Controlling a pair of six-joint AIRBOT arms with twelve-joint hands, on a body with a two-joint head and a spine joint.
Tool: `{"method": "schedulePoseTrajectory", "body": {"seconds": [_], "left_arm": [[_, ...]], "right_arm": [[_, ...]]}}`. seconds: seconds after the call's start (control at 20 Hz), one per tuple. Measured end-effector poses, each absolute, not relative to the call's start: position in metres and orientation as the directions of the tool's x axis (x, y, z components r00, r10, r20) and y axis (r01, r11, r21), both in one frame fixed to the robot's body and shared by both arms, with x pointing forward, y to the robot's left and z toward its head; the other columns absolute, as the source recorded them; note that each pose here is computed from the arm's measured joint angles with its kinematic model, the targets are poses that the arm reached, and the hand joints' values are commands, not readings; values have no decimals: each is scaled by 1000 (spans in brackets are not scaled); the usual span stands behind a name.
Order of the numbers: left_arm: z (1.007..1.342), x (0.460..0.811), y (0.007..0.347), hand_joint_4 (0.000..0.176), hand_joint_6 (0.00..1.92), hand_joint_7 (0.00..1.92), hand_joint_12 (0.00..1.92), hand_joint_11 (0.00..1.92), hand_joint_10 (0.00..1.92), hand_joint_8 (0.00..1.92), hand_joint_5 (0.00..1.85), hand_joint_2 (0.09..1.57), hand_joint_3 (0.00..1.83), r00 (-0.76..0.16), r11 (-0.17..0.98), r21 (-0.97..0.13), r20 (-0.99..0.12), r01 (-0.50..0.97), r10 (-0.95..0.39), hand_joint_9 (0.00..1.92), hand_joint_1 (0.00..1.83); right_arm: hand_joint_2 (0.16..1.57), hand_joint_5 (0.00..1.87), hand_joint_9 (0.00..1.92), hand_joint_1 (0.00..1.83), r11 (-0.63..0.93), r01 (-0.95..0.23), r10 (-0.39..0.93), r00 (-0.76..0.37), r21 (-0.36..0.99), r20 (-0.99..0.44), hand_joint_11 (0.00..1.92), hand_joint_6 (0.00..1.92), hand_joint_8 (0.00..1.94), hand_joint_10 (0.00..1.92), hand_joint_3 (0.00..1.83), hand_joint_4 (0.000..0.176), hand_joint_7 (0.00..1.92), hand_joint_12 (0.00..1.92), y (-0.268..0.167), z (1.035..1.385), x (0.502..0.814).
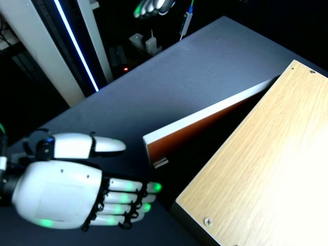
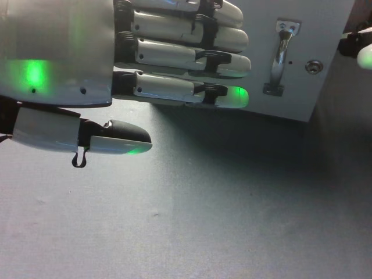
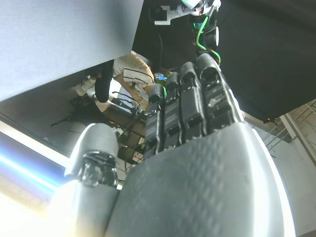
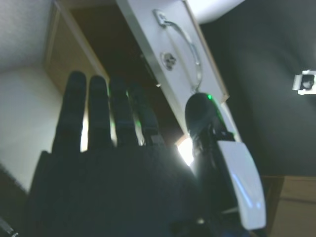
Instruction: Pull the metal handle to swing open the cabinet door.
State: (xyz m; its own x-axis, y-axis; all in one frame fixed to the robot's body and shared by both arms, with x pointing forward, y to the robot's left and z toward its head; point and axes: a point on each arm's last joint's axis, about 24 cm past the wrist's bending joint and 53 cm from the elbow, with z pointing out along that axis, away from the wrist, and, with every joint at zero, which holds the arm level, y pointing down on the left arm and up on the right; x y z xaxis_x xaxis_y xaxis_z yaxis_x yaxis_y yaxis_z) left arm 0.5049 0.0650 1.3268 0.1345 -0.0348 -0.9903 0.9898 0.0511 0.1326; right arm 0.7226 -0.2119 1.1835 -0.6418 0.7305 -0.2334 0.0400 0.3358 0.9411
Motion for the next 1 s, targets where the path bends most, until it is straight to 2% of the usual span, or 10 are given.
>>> {"method": "schedulePoseTrajectory", "body": {"seconds": [0.55, 1.0], "left_arm": [[1327, 505, 65, 0, 0, 168, 384, 0, 1, 2, 173, 1571, 69, 134, 51, 132, -990, 990, -35, 140, 0], [1327, 505, 65, 0, 1, 168, 385, 0, 1, 3, 165, 1571, 86, 134, 51, 132, -990, 990, -35, 143, 0]], "right_arm": [[1571, 71, 45, 0, 204, 107, 768, -634, 973, -91, 0, 0, 2, 3, 58, 0, 73, 211, -188, 1186, 720], [1571, 82, 58, 0, 157, 94, 735, -676, 983, -53, 0, 1, 2, 1, 47, 0, 85, 239, -172, 1193, 712]]}}
